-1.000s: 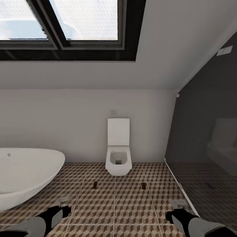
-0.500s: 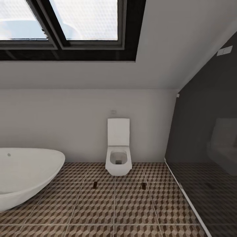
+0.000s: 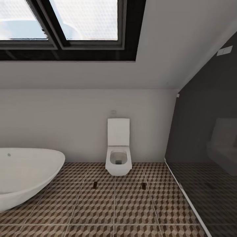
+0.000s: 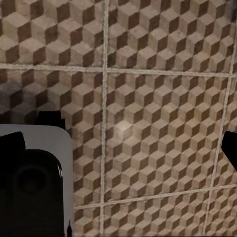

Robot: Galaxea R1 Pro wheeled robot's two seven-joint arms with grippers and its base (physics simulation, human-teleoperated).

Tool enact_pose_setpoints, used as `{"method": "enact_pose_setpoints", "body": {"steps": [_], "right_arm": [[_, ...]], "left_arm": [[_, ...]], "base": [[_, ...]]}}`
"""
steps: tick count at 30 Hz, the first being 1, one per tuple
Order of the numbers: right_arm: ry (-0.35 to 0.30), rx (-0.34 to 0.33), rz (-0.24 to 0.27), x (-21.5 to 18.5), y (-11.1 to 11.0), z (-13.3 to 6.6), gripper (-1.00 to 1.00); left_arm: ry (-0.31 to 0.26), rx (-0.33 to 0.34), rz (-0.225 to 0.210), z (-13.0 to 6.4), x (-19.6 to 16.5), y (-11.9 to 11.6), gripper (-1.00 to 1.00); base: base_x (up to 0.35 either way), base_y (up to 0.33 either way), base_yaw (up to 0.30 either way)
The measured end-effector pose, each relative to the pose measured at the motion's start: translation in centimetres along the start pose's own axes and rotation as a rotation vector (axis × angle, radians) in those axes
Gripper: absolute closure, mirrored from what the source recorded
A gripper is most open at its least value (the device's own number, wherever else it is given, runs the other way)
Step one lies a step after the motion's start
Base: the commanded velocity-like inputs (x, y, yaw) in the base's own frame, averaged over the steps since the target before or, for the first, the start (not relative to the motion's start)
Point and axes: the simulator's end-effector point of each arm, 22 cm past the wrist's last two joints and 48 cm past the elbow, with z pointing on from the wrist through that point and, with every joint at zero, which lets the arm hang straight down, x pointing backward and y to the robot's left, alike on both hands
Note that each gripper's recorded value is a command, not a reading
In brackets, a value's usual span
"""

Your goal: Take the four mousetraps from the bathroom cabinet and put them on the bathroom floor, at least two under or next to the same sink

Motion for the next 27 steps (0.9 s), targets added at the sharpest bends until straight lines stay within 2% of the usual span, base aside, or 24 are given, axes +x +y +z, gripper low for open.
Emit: {"method": "enact_pose_setpoints", "body": {"steps": [5, 13, 19, 25, 27], "right_arm": [[0.002, -0.009, -0.003, 2.1, 0.5, 0.0, -1.0], [0.003, -0.018, -0.007, 4.6, 1.1, -0.1, -1.0], [0.003, -0.034, -0.005, 5.3, 2.4, -0.3, -1.0], [0.004, -0.036, 0.047, 5.5, 2.8, -0.4, -1.0], [0.009, -0.033, 0.078, 5.7, 2.7, -0.4, -1.0]], "left_arm": [[-0.008, -0.007, 0.002, 0.2, 1.9, 0.6, -1.0], [-0.048, -0.009, -0.004, 0.2, 2.1, 0.7, -1.0], [-0.061, -0.012, -0.006, 0.2, 1.9, 0.9, -1.0], [-0.067, -0.015, -0.002, 0.2, 1.8, 1.1, -1.0], [-0.072, -0.016, 0.001, 0.2, 1.6, 1.2, -1.0]], "base": [[0.0, 0.0, 0.0], [0.0, 0.0, 0.0], [0.0, 0.0, 0.0], [0.0, 0.0, 0.0], [0.0, 0.0, 0.0]]}}
